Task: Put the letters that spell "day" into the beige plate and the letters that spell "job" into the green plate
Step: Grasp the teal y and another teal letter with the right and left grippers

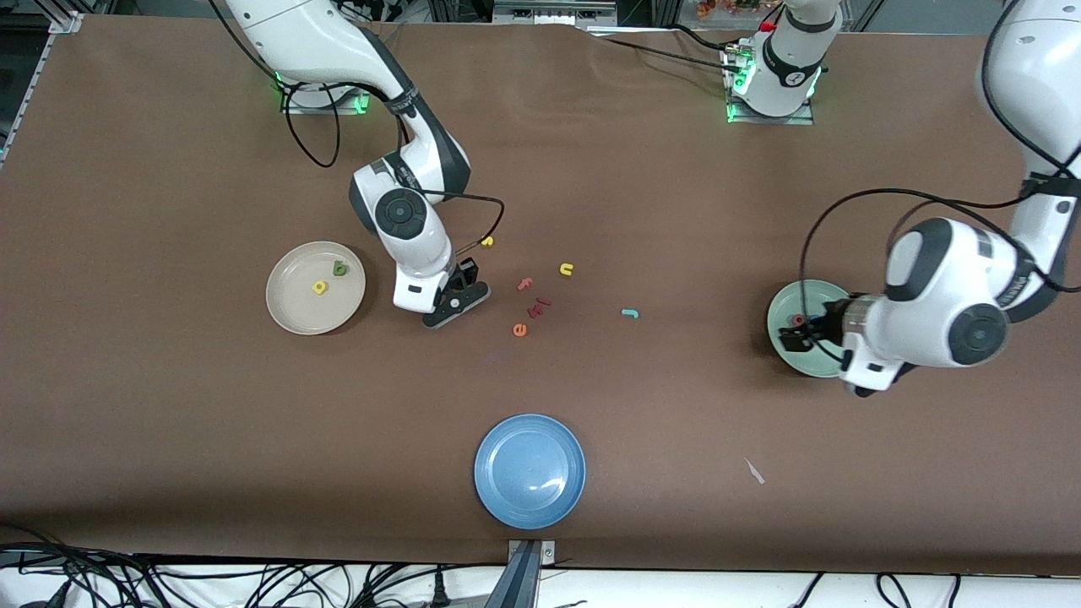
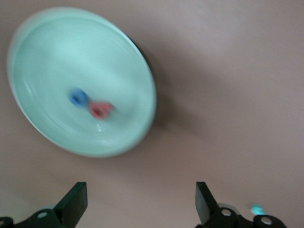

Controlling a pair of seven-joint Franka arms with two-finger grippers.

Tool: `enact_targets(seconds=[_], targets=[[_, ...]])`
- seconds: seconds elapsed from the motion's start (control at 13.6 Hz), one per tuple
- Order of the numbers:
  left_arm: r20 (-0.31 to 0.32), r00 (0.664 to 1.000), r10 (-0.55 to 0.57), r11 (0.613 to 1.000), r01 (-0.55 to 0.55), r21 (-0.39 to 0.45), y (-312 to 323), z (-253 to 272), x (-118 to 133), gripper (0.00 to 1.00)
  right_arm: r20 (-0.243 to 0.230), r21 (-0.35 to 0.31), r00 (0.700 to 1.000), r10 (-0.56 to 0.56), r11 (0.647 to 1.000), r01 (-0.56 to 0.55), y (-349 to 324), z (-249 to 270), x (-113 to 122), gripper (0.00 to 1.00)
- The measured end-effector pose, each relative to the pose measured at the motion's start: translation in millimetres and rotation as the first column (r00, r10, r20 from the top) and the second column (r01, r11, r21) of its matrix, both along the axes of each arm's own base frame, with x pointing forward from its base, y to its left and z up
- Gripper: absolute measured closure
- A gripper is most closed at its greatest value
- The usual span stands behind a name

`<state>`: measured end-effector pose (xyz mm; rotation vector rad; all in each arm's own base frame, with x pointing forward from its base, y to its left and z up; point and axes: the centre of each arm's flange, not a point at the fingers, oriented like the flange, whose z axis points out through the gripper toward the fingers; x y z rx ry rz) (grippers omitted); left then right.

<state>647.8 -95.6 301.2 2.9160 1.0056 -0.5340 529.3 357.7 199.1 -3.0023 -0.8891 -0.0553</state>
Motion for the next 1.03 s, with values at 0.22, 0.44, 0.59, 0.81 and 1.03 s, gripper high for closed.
enact_targets(seconds=[0.22, 0.44, 0.59, 0.81, 1.03], targets=[[0.045, 0.976, 0.212, 0.977, -0.212, 0.004, -90, -14, -6, 0.00, 0.001, 0.000, 1.000, -0.002, 1.000, 0.002, 6, -8, -4, 0.47], [0.051, 0.930, 0.363, 0.931, -0.364, 0.018, -160, -47, -21, 0.00, 0.001, 0.000, 1.000, -0.004, 1.000, 0.004, 6, -15, -5, 0.47], [0.051, 0.915, 0.400, 0.913, -0.402, 0.066, -187, -69, -34, 0.00, -0.001, -0.001, 1.000, -0.005, 1.000, 0.005, 8, -20, -7, 0.47], [0.081, 0.899, 0.430, 0.894, -0.437, 0.095, -216, -106, -56, 0.06, 0.001, 0.000, 1.000, -0.002, 1.000, 0.002, 11, -22, -9, 0.47], [0.077, 0.894, 0.442, 0.887, -0.449, 0.106, -221, -125, -70, 0.13, 0.002, 0.001, 1.000, -0.002, 1.000, 0.002, 11, -22, -9, 0.57]])
